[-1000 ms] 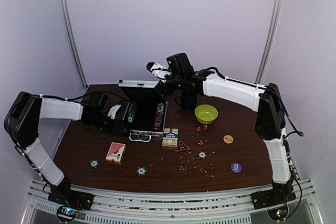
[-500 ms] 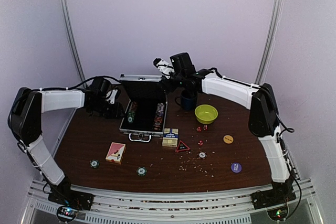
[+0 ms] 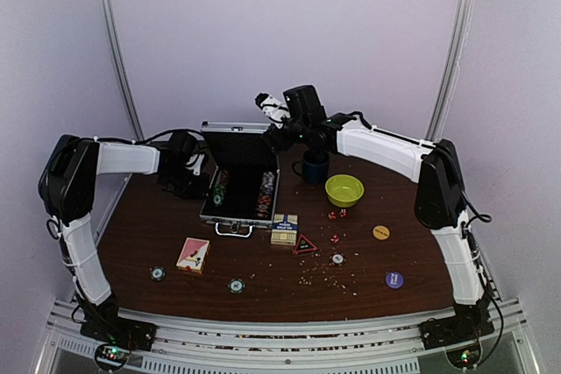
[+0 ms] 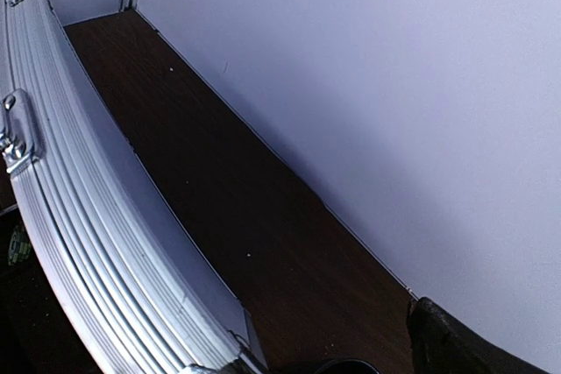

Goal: Pack up texas hold em set

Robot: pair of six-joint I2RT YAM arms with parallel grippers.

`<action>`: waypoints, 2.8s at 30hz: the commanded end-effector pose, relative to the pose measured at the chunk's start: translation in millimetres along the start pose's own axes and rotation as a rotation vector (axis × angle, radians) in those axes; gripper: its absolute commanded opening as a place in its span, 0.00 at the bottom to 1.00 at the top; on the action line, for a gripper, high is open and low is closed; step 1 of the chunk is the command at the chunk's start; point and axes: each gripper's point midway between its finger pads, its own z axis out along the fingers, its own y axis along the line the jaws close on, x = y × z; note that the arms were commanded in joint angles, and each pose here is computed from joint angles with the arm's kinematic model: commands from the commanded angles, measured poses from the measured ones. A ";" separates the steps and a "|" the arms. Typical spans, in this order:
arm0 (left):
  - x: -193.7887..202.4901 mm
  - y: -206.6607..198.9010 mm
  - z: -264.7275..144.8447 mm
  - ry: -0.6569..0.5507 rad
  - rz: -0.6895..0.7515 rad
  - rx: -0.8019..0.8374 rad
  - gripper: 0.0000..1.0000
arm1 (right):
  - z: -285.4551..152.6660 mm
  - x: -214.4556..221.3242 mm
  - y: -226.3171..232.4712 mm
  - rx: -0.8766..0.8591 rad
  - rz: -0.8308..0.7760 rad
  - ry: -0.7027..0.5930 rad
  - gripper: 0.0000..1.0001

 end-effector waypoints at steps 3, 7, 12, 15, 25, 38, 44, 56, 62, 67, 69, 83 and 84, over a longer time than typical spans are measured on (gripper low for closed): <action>-3.2 4.2 5.5 0.002 -0.008 -0.016 0.15 | 1.0 -6.7 -3.1 0.004 0.023 -0.018 0.95; 2.5 5.9 11.6 0.019 -0.010 -0.017 0.03 | 1.1 -5.5 -1.6 -0.002 0.025 -0.014 0.95; 8.1 4.1 6.9 0.026 -0.017 -0.005 0.00 | -0.6 -7.8 -0.6 -0.014 0.025 -0.020 0.95; 16.9 2.0 -2.9 0.028 -0.028 0.004 0.00 | -3.6 -11.1 0.0 -0.026 0.026 -0.026 0.95; 52.3 -10.9 -32.7 0.035 -0.038 0.040 0.00 | -12.7 -19.4 -3.2 -0.034 0.028 -0.041 0.94; 79.1 -47.9 -48.9 0.050 -0.066 0.167 0.04 | -17.6 -16.6 -3.7 -0.034 0.014 -0.033 0.94; 66.7 -41.3 -64.1 0.007 -0.046 0.111 0.23 | -23.8 -17.0 1.1 -0.073 0.005 -0.029 0.94; 41.0 -67.5 -103.8 -0.093 0.191 0.207 0.39 | -95.5 -8.3 31.9 -0.332 -0.102 -0.033 1.00; 44.4 -109.8 -111.2 -0.113 0.386 0.310 0.36 | -133.6 32.9 32.2 -0.429 -0.073 0.078 1.00; 41.8 -139.1 -111.0 -0.135 0.591 0.309 0.61 | -178.6 102.4 24.0 -0.541 0.038 0.188 1.00; 38.4 -142.0 -103.7 -0.115 0.632 0.299 0.63 | -202.7 135.3 21.2 -0.564 0.097 0.231 1.00; 80.8 -196.8 -52.4 0.033 1.017 0.309 0.68 | -233.4 235.8 7.2 -0.514 0.255 0.265 0.99; 85.4 -196.5 -48.9 0.050 1.031 0.300 0.67 | -232.5 237.7 7.1 -0.512 0.256 0.263 0.99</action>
